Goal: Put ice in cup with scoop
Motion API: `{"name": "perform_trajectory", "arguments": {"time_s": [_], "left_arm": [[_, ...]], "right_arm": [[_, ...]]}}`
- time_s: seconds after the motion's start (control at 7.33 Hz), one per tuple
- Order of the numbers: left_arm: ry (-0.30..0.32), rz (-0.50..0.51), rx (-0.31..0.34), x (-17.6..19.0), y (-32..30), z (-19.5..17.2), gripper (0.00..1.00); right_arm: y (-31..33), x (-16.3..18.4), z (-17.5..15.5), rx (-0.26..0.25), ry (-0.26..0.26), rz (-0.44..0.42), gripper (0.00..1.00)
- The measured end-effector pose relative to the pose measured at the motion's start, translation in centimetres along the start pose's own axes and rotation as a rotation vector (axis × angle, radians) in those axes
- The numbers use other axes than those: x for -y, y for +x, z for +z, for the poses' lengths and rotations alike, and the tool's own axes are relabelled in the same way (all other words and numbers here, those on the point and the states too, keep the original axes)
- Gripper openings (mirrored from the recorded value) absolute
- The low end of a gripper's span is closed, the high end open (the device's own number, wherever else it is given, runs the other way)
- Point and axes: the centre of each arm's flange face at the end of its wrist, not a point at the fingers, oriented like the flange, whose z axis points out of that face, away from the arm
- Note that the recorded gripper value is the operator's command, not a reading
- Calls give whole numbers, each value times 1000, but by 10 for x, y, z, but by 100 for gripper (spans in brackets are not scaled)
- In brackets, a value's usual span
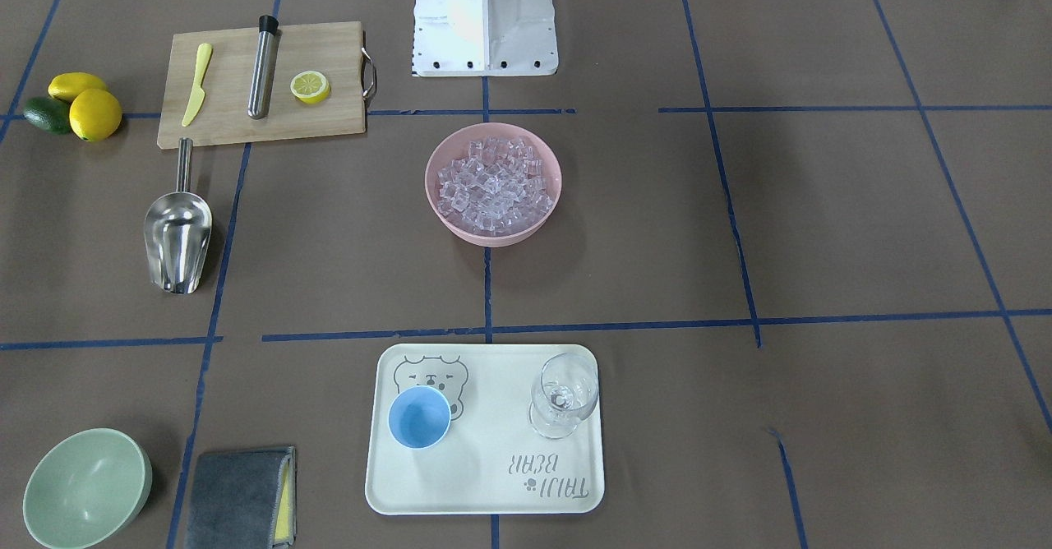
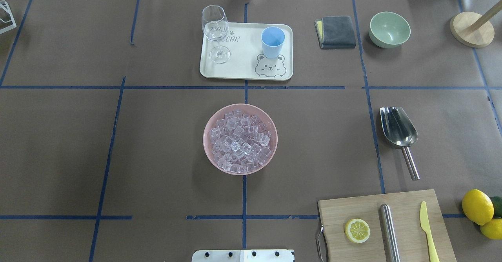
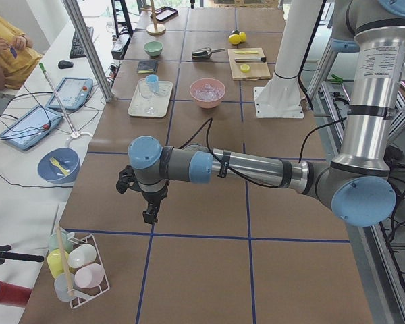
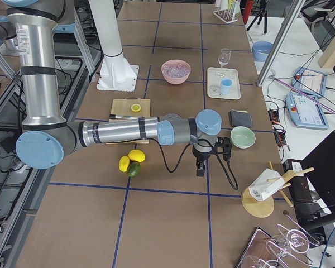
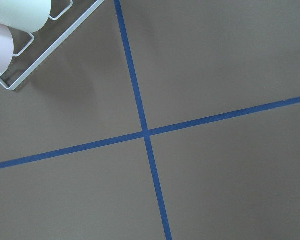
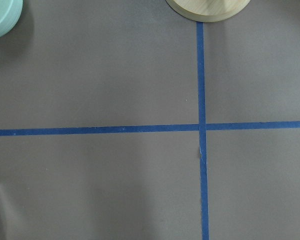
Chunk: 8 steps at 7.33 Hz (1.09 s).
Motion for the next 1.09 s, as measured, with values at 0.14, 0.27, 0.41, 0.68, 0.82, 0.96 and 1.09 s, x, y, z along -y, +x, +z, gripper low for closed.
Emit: {"name": "perform_trajectory", "arguments": {"time_s": [0.14, 0.27, 0.41, 0.68, 0.82, 0.96, 1.09], "left_arm": [[0, 0, 0, -1, 0, 0, 100], [0, 0, 1, -2, 0, 0, 100], [1, 0, 1, -3, 0, -1, 100], [1, -4, 1, -3, 1, -1, 100], [3, -5, 1, -2, 2, -2, 100], [6, -3, 1, -1, 3, -3, 100], [8, -1, 1, 1, 5, -5, 100]], "right_arm": [[0, 0, 1, 0, -2, 0, 100], [-1, 0, 1, 0, -2, -1, 100], [-1, 1, 2, -1, -3, -3, 100], [-3, 3, 1, -1, -1, -7, 100], [-5, 5, 1, 0, -1, -13, 100], [-9, 6, 3, 0, -3, -21, 100], [-12, 6, 4, 1, -3, -28, 100]]}}
